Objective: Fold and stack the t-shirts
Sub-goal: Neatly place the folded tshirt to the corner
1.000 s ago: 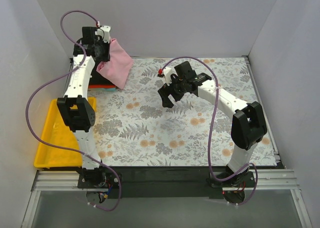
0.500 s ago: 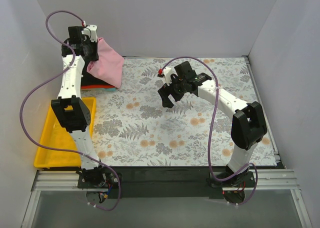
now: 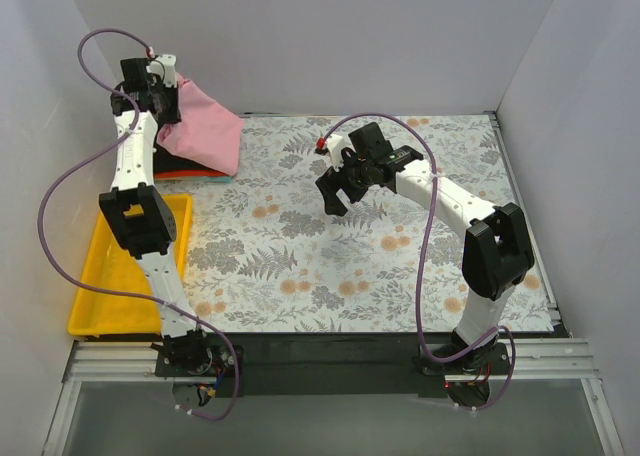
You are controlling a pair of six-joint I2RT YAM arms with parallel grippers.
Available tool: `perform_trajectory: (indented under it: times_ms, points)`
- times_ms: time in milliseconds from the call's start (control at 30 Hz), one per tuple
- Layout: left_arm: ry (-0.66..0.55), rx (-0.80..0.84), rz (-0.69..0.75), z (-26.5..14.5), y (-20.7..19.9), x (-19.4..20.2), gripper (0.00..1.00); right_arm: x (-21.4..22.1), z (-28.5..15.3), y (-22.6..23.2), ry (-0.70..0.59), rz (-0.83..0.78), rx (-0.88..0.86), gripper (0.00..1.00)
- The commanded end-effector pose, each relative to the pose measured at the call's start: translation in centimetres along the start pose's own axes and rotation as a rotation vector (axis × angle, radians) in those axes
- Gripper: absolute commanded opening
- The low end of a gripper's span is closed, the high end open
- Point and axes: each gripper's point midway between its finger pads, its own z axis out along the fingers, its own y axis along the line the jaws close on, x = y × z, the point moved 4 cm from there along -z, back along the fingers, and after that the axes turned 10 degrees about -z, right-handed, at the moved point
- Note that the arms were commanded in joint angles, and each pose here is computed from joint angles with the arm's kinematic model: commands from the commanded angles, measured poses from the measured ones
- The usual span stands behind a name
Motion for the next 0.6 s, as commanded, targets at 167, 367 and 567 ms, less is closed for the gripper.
perform_trajectory:
  times_ms: [167, 367, 567]
  points:
    - [-0.077, -0.094, -0.004, 1.2, 4.3, -1.2, 0.0, -0.1, 0.4, 0.0, -0.002, -0.007, -0.019, 0.98]
    - [-0.051, -0.127, -0.047, 1.9, 6.9, 0.2, 0.0, 0.1, 0.9, -0.1, 0.007, 0.0, -0.034, 0.98]
    - [-0.01, -0.145, -0.044, 3.6, 7.7, 1.8, 0.37, -0.4, 0.9, -0.1, 0.002, -0.002, -0.034, 0.98]
